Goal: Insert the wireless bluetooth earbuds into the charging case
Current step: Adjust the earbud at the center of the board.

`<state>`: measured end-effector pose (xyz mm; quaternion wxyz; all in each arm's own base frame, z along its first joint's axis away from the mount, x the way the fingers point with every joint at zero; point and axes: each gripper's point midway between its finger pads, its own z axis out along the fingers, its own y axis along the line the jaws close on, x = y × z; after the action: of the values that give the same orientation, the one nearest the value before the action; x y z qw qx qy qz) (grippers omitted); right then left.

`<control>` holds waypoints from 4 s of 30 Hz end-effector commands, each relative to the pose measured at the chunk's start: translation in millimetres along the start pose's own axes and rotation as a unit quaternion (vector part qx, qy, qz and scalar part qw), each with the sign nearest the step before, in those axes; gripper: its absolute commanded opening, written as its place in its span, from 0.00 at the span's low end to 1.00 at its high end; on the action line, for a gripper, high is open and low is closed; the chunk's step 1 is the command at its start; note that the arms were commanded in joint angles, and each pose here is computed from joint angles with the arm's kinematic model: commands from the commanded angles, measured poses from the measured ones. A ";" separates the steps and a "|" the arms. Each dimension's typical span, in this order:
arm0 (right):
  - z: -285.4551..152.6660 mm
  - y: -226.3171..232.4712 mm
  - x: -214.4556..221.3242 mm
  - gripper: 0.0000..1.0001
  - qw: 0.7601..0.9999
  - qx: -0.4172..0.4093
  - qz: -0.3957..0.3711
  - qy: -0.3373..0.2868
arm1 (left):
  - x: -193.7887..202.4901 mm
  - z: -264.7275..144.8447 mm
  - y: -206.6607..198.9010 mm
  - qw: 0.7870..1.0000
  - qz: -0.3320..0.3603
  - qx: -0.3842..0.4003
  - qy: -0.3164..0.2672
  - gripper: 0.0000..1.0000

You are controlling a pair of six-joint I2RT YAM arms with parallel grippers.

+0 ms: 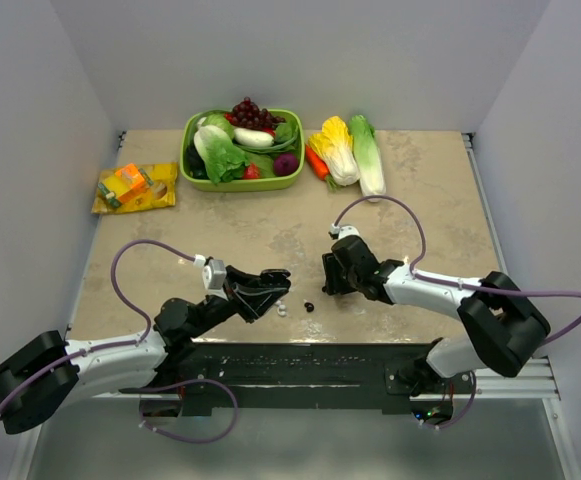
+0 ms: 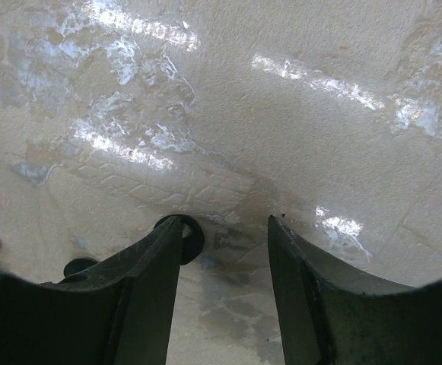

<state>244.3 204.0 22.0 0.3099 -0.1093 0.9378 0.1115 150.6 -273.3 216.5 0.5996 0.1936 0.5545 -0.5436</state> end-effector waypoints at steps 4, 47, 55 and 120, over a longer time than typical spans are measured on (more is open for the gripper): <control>1.5 10.5 -18.4 0.51 1.000 -0.016 -0.009 -0.020 | 15.2 -16.6 1.7 1.000 0.005 0.003 0.009 0.00; -6.2 42.8 17.1 0.00 0.996 -0.081 0.025 0.024 | 19.3 -22.0 -0.2 1.000 -0.005 0.009 0.012 0.00; -14.3 40.9 11.6 0.27 0.996 -0.078 0.036 0.010 | 20.4 -22.3 -0.8 1.000 -0.008 0.010 0.014 0.00; -2.0 32.0 38.9 0.01 0.995 -0.034 0.084 0.041 | 17.4 -29.9 -1.3 1.000 -0.010 0.008 0.005 0.00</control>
<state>210.6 228.2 15.7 0.2738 -0.0471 0.9463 0.1654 141.5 -270.3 233.4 0.6051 0.1957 0.5286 -0.5622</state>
